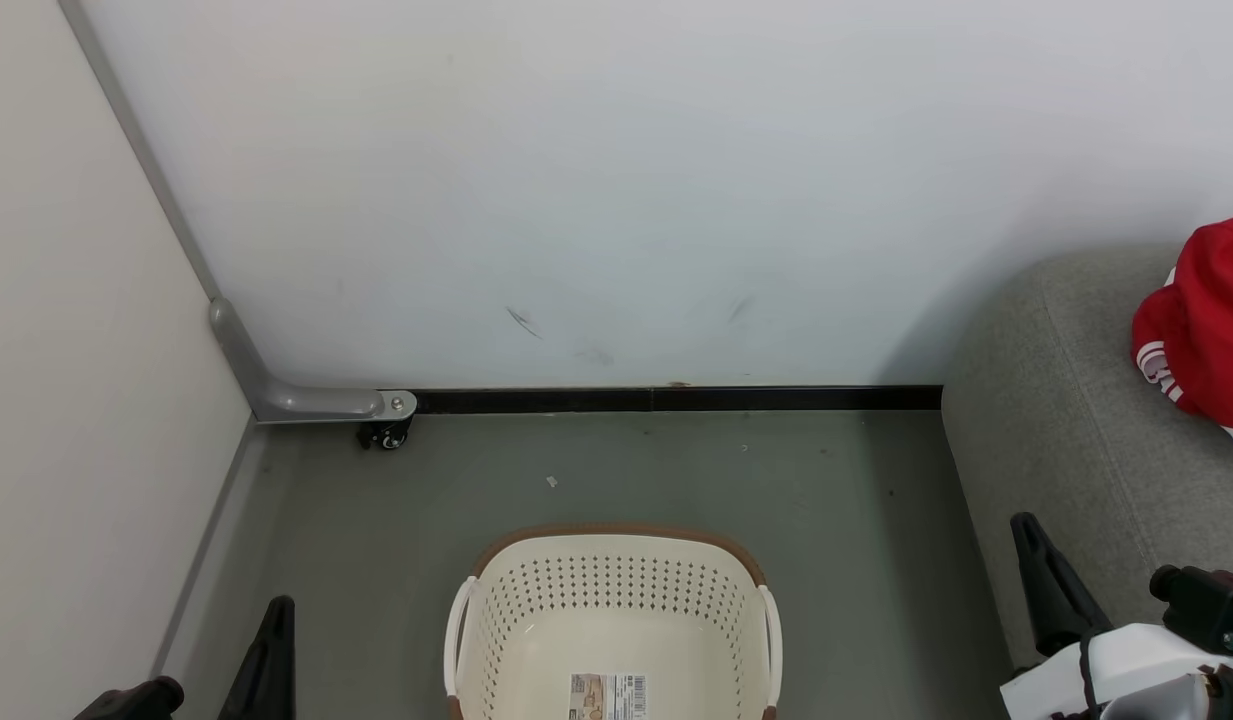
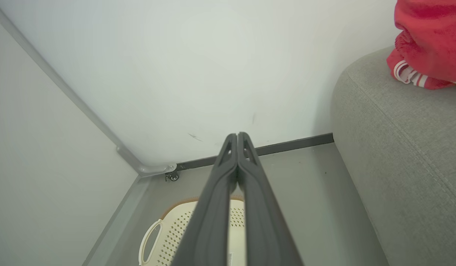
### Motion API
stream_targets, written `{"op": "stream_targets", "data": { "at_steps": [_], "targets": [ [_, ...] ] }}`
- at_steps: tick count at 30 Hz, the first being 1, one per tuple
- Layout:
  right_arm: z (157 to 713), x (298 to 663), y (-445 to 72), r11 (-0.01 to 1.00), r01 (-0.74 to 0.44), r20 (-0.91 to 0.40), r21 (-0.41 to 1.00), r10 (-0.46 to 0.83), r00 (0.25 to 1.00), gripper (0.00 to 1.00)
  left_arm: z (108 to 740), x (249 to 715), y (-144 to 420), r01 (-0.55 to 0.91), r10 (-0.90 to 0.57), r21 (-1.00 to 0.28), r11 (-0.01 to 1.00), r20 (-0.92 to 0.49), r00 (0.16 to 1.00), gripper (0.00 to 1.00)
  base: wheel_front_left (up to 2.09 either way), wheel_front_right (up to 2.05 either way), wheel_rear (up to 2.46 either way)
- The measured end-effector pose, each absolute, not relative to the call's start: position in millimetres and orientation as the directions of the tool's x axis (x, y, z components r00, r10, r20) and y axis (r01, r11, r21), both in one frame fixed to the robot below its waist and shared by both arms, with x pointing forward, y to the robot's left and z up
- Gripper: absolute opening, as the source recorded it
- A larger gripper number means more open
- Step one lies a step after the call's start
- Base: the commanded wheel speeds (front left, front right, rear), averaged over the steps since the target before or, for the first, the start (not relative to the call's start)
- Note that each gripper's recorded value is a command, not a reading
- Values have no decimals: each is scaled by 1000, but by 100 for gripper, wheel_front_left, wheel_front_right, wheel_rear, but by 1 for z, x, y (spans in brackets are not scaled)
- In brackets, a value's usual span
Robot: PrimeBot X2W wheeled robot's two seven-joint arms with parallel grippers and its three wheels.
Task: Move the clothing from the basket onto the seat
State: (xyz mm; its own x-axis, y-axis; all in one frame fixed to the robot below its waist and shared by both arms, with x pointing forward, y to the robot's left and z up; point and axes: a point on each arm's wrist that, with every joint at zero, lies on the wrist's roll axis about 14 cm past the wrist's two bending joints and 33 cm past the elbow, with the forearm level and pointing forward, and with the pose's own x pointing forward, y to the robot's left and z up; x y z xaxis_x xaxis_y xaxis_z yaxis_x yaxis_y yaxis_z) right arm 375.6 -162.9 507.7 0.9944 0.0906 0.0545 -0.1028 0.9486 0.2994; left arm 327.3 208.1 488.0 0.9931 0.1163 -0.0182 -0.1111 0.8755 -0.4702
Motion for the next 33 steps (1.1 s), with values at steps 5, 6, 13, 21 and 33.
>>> {"op": "stream_targets", "data": {
  "at_steps": [5,6,13,21,33],
  "targets": [
    [503,375,-167,926,-80,31,368,74,997,0,482,329,209,-126,118,-521,844,-49,992,0,0,0,0],
    [502,375,-168,921,-75,26,383,70,997,0,482,330,209,-128,119,-533,836,-51,992,0,0,0,0],
    [496,375,-175,871,-37,-4,489,45,999,0,480,338,207,-127,107,-615,778,-69,992,0,0,0,0],
    [491,374,-184,797,7,-31,604,15,999,0,473,340,206,-141,96,-702,698,-104,990,0,0,0,0],
    [489,375,-190,673,41,-52,739,-4,999,0,471,345,203,-141,73,-804,577,-121,990,0,0,0,0]
  ]
}}
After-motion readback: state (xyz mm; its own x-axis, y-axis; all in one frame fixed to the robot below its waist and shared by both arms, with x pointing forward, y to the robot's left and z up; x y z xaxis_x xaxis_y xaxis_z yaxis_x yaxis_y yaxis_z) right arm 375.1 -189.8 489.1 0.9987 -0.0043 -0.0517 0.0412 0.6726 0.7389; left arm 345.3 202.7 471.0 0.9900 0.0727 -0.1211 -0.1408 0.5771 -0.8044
